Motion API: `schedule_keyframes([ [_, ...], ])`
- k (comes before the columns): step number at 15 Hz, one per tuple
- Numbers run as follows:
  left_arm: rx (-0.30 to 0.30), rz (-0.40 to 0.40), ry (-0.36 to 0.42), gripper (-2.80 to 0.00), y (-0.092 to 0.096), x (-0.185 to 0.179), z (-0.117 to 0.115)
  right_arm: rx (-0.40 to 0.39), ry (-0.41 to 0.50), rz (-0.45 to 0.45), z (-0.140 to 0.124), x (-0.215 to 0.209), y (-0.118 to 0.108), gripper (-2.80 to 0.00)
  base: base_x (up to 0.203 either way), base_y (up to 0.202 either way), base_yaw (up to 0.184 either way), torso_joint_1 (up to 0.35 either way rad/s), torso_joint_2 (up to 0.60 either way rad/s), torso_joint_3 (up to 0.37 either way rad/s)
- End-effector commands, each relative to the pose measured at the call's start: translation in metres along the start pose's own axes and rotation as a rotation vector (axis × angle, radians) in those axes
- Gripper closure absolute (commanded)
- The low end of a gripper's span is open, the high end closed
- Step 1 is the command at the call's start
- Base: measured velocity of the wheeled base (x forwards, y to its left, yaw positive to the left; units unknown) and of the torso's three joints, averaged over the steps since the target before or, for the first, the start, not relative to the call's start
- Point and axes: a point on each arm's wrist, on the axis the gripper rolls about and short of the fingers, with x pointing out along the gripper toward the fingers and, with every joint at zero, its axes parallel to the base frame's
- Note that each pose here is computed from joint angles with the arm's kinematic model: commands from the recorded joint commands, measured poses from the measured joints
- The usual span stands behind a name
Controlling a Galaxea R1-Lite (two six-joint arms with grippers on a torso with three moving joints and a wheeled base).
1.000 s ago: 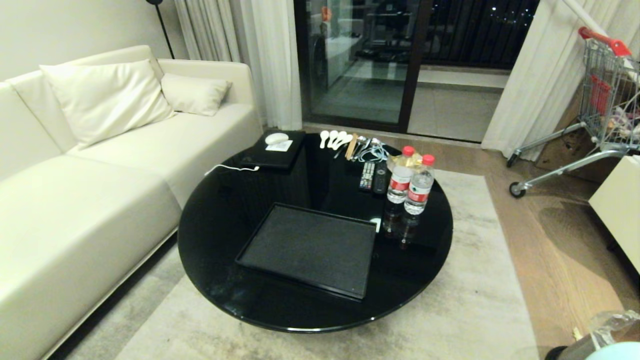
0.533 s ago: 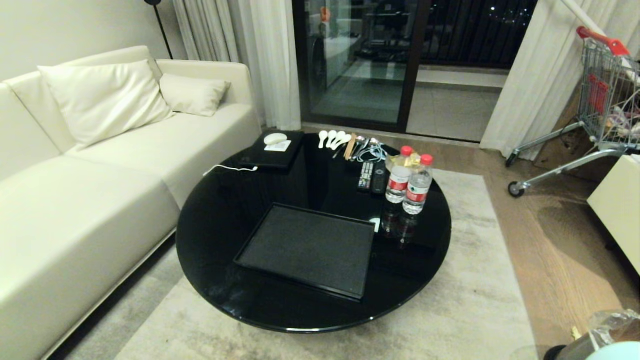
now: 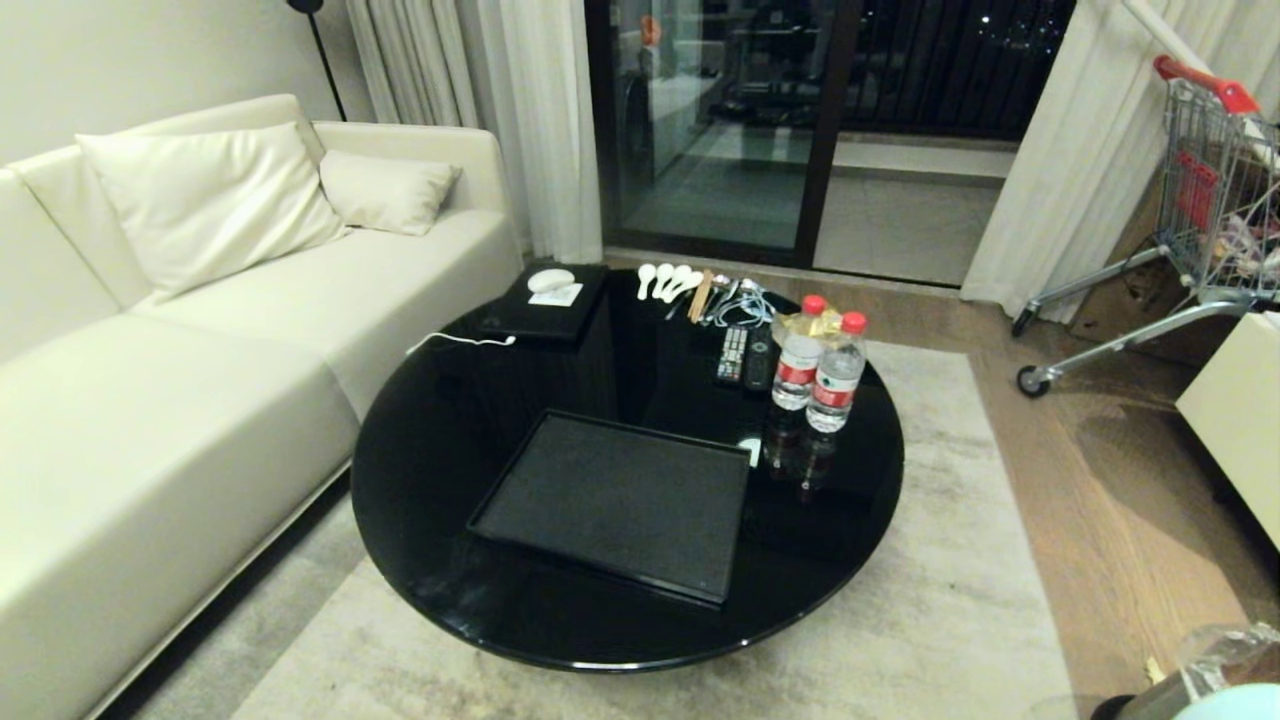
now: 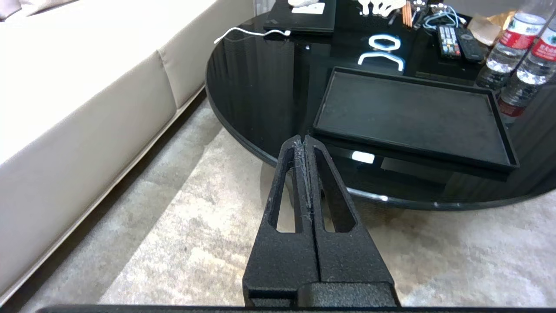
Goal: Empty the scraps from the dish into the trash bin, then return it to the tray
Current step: Put the bowl back to the table
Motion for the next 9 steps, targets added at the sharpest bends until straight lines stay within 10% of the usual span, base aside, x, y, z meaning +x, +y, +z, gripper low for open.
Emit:
schedule_keyframes([
  [1,0.0,0.0,-0.001,0.0,0.0,0.0,0.0,0.0,0.001,0.0,0.0001,0.0001,0.0,0.0,0.163,0.0,0.002,0.003,0.01,0.003],
  [9,-0.002,0.0,-0.001,0.0,0.0,0.0,0.0,0.001,0.001,0.001,0.0001,0.0001,0.0,0.0,0.103,0.0,0.001,0.004,0.0,0.001],
])
